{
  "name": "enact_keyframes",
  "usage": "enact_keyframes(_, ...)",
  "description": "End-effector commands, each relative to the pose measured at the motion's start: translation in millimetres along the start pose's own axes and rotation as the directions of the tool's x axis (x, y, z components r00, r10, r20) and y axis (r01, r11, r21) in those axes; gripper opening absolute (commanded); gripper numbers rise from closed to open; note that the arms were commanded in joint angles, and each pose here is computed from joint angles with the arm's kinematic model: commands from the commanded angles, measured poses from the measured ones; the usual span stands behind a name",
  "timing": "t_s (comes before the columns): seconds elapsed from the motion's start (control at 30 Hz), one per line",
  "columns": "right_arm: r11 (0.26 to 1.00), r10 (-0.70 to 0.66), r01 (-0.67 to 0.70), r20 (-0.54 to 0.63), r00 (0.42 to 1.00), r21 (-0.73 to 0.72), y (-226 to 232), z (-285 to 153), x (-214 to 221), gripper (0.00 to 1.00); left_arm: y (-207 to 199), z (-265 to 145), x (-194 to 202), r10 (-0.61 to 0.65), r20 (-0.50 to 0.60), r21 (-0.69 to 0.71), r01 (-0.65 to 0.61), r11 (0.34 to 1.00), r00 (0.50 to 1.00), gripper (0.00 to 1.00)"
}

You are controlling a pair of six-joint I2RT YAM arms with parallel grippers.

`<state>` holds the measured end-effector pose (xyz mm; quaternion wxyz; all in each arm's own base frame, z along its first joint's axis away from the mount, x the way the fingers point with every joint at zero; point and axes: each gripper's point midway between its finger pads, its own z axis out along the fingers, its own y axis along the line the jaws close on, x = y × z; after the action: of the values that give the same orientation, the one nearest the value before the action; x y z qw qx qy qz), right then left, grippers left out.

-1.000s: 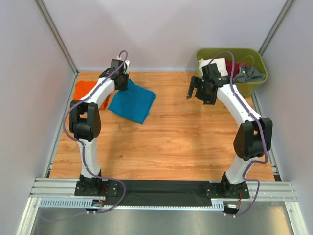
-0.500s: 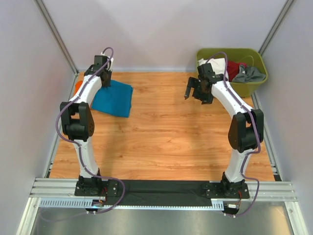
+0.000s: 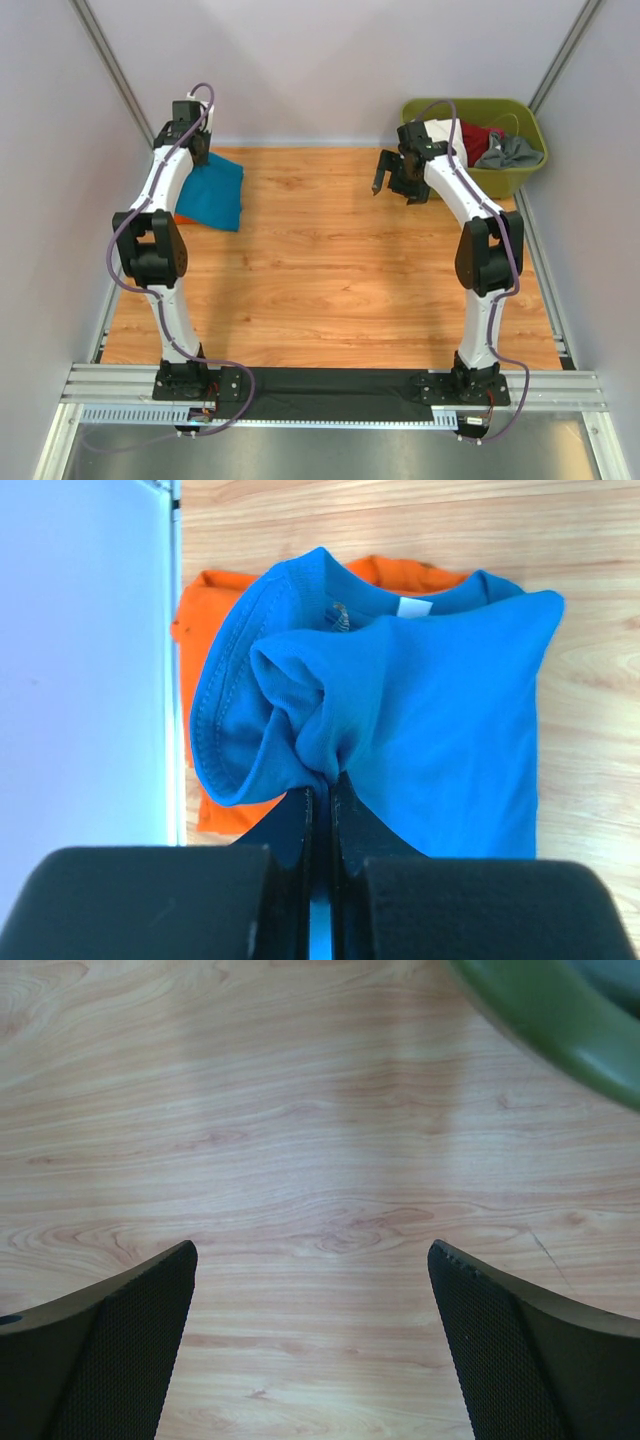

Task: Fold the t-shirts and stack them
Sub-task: Neatly place the folded tshirt to the corner

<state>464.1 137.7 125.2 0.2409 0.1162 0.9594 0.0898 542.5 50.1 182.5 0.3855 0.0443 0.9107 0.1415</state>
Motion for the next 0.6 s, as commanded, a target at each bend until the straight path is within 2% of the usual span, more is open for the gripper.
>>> enact_keyframes(0.0, 1.0, -0.009, 0.009, 0.028, 1.0, 0.0, 1.6, -2.8, -15.8, 1.0, 33.6, -9.3, -11.4, -0.001, 0.028, -0.071, 0.003, 0.997, 1.0, 0.0)
enact_keyframes(0.13, 1.0, -0.008, 0.008, 0.006, 1.0, -0.027, 6.2, 2.2, -14.8, 1.0, 48.8, -11.4, -16.6, -0.005, 0.038, -0.099, 0.009, 0.995, 0.999, 0.0)
enact_keyframes(0.33, 1.0, -0.002, 0.002, 0.0, 1.0, -0.031, 6.6, 5.4, -15.7, 1.0, 49.5, -16.4, -28.2, 0.004, 0.064, -0.077, 0.001, 0.997, 0.998, 0.0)
enact_keyframes(0.57, 0.999, -0.006, 0.005, -0.004, 1.0, -0.037, 8.2, 7.0, -17.9, 1.0, 56.8, 6.5, -15.8, 0.04, 0.028, -0.087, -0.038, 0.996, 0.999, 0.0)
